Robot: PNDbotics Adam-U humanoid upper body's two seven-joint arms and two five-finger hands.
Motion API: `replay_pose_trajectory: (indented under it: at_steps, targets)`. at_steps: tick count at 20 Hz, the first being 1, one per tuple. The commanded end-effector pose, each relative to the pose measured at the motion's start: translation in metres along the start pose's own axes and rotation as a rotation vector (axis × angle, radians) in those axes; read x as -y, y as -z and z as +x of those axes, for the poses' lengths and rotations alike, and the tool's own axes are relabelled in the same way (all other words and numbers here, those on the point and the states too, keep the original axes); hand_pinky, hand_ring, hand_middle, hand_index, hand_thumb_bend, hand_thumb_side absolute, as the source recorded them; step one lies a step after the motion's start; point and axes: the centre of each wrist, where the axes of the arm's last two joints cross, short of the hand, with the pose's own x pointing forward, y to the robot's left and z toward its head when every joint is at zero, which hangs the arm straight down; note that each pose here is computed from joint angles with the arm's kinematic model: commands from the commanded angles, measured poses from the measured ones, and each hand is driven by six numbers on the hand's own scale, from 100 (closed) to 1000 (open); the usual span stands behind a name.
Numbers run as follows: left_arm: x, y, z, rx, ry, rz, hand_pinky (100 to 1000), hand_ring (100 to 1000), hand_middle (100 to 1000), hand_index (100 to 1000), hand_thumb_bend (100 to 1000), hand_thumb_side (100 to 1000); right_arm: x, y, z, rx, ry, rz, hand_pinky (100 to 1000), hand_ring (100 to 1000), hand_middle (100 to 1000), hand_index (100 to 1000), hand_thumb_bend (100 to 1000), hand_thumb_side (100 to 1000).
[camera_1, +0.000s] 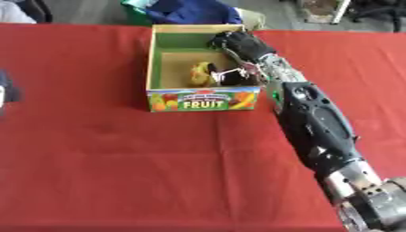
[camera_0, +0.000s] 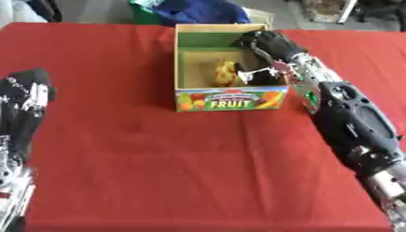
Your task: Pick up objects on the table and place them in the box.
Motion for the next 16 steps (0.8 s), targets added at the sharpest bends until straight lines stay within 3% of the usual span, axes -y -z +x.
replay_pose_trajectory:
  at_steps: [1, 9, 16]
  targets:
    - [-0.002, 0.003, 0.007, 0.028, 0.000, -0.005, 623, 584, 547, 669, 270, 536, 0.035, 0.000, -0.009, 0.011, -0.027, -0.075, 813, 710, 708, 854, 107, 329]
    - [-0.004, 0.003, 0.006, 0.025, 0.010, -0.003, 622, 584, 546, 669, 270, 536, 0.095, -0.027, -0.023, 0.070, -0.020, -0.218, 812, 707, 705, 844, 116, 286]
    - [-0.007, 0.003, 0.005, 0.026, 0.021, 0.003, 622, 584, 547, 669, 270, 537, 0.112, -0.074, -0.047, 0.014, -0.011, -0.226, 815, 716, 717, 853, 127, 294]
